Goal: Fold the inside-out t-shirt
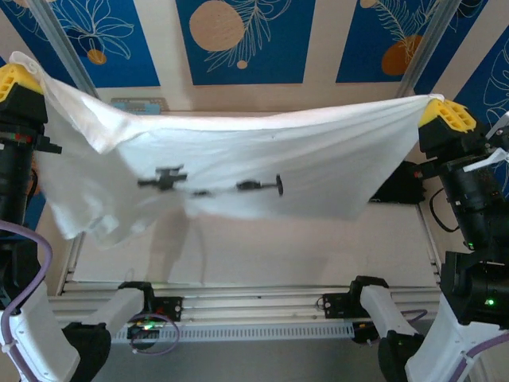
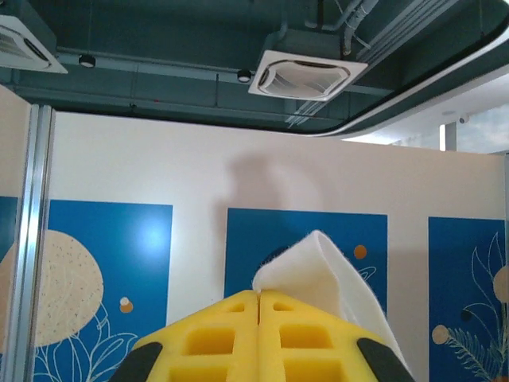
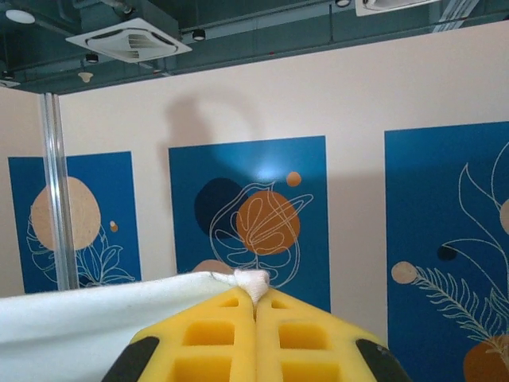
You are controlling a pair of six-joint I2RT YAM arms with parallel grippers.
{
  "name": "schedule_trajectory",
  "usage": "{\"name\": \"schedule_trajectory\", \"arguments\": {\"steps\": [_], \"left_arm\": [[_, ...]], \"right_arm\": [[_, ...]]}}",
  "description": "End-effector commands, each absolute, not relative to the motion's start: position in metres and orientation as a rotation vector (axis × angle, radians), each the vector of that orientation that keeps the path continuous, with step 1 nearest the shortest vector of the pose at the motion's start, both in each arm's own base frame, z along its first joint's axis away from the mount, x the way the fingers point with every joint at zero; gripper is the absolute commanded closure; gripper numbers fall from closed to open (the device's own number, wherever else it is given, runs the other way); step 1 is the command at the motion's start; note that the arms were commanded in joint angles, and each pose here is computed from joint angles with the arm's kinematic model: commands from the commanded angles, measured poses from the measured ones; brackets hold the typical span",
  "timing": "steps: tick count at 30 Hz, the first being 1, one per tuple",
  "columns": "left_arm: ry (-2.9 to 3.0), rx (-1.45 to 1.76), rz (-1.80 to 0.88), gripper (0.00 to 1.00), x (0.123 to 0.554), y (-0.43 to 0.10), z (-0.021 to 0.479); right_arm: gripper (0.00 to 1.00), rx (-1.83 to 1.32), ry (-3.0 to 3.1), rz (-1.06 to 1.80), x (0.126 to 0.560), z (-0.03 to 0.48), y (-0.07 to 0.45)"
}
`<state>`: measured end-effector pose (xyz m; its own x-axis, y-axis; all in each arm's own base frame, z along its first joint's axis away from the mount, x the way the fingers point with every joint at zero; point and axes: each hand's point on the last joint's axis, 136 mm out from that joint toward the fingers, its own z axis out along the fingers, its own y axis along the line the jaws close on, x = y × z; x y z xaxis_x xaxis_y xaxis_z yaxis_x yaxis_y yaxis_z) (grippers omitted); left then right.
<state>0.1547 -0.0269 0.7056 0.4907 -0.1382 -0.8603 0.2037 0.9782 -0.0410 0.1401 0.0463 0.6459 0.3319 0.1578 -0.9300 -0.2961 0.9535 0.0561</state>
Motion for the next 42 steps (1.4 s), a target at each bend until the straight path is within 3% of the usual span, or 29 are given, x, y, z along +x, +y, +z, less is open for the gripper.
{"name": "schedule_trajectory", "arguments": {"steps": [1,8,12,16,17,19,23,26,29,35,42], "left_arm": [[1.143,0.049,-0.159,1.00,0.223,-0.021,0.689],[1.353,0.053,-0.171,1.00,0.366,-0.026,0.622],[1.509,0.053,-0.210,1.00,0.471,-0.032,0.538],[1.685,0.054,-0.264,1.00,0.578,-0.047,0.425],[1.720,0.056,-0.279,0.97,0.600,-0.052,0.398],[1.815,0.062,-0.306,0.82,0.651,-0.066,0.334],[1.927,0.055,-0.331,0.53,0.709,-0.086,0.247],[1.934,0.029,-0.345,0.39,0.714,-0.088,0.239],[1.983,-0.020,-0.355,0.33,0.694,-0.084,0.245],[2.034,-0.128,-0.547,0.30,0.593,-0.098,0.237],[2.097,-0.215,-0.699,0.30,0.440,-0.122,0.201]], "right_arm": [[1.00,-0.081,1.266,0.253,0.172,0.633,0.032],[1.00,-0.061,1.400,0.301,0.269,0.591,0.023],[1.00,-0.064,1.528,0.302,0.361,0.532,0.028],[1.00,-0.060,1.713,0.280,0.477,0.440,0.041],[1.00,-0.049,1.759,0.277,0.504,0.415,0.041],[0.96,-0.006,1.871,0.268,0.565,0.356,0.040],[0.72,0.069,2.102,0.248,0.638,0.252,0.039],[0.63,0.079,2.203,0.179,0.649,0.219,0.034],[0.59,0.052,2.260,0.140,0.626,0.213,0.038],[0.56,0.094,2.413,0.229,0.512,0.186,0.060],[0.53,0.415,2.667,0.326,0.357,0.113,0.047]]}}
